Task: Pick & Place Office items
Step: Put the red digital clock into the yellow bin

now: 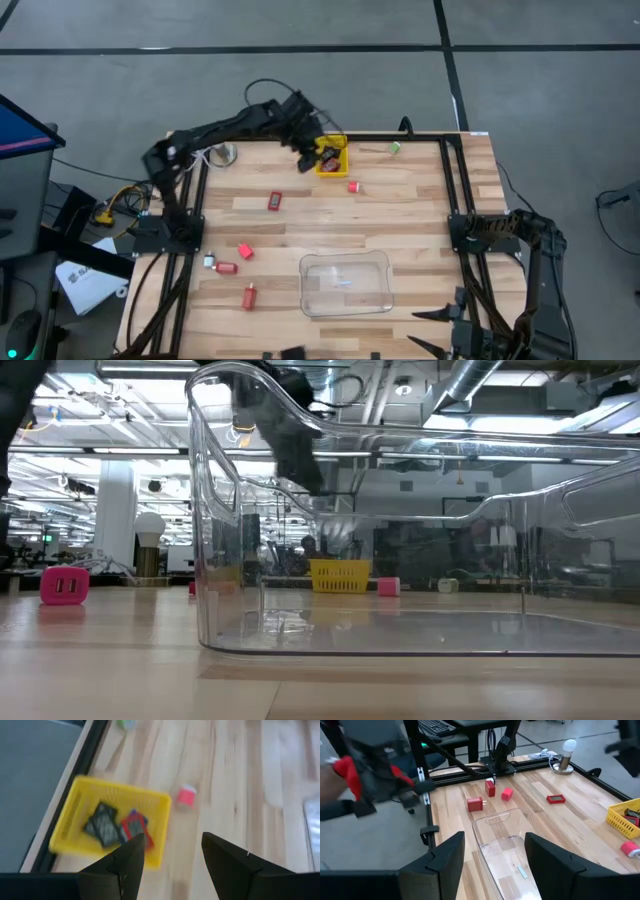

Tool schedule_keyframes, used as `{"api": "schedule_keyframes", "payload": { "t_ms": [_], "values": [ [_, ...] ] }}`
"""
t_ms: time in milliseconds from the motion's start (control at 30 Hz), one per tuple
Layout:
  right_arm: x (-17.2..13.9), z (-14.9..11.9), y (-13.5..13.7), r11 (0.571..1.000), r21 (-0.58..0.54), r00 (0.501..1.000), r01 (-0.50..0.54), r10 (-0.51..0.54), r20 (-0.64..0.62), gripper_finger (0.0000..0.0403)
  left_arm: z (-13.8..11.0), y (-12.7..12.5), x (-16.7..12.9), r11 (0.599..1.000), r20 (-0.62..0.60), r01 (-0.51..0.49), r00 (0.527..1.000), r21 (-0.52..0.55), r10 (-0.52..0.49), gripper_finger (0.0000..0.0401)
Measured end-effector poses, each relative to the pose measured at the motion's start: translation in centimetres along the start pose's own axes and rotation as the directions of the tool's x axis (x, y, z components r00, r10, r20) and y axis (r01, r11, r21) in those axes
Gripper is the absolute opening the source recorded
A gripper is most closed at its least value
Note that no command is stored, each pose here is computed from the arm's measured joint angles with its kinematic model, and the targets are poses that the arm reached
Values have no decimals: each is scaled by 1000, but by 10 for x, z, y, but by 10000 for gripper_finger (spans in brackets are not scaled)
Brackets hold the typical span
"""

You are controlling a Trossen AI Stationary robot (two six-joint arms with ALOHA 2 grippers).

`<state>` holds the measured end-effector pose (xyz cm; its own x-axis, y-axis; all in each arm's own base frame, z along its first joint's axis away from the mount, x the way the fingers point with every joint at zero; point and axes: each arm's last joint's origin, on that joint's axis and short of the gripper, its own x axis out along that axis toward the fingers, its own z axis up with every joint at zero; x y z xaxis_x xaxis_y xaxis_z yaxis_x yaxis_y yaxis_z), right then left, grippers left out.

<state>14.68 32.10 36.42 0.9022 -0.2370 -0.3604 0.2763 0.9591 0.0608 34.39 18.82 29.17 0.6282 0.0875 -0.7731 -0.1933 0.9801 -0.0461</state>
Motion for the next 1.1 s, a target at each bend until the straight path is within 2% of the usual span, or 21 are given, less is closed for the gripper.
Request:
{"api": "schedule_keyframes", "payload": {
  "t_ms": [67, 200, 233, 333, 433, 600, 800, 900, 1100],
  "values": [
    [-2, -1, 0, 1000, 13, 1000, -5, 5, 10, 201, -15, -16, -13, 998, -48, -58, 997, -23, 57, 194],
    [-8, -2, 1, 999, 50, 999, -19, 18, 26, 201, -58, -37, -25, 966, -156, -167, 978, -196, 137, 194],
    [-9, -3, 1, 998, 59, 999, -21, 19, 33, 201, -70, -41, -27, 947, -183, -206, 969, -245, 163, 194],
    [-11, -3, 2, 997, 75, 999, -27, 24, 37, 201, -101, -46, -33, 851, -227, -310, 946, -423, 232, 198],
    [-10, -3, 2, 997, 77, 999, -27, 24, 38, 201, -128, -52, -34, 773, -257, -356, 932, -525, 255, 210],
    [-10, -3, 3, 998, 47, 999, -31, 29, 39, 201, -158, -66, -26, 724, -273, -359, 932, -588, 241, 237],
    [-12, -4, 4, 999, 9, 999, -37, 36, 38, 201, -174, -87, -2, 712, -333, -371, 921, -596, 201, 261],
    [-14, -4, 4, 999, -9, 998, -41, 41, 38, 201, -173, -96, 12, 734, -319, -352, 928, -581, 193, 266],
    [-19, -12, 9, 998, -31, 998, -57, 58, 35, 201, -181, -98, 36, 724, -392, -425, 891, -543, 230, 266]
  ]
}}
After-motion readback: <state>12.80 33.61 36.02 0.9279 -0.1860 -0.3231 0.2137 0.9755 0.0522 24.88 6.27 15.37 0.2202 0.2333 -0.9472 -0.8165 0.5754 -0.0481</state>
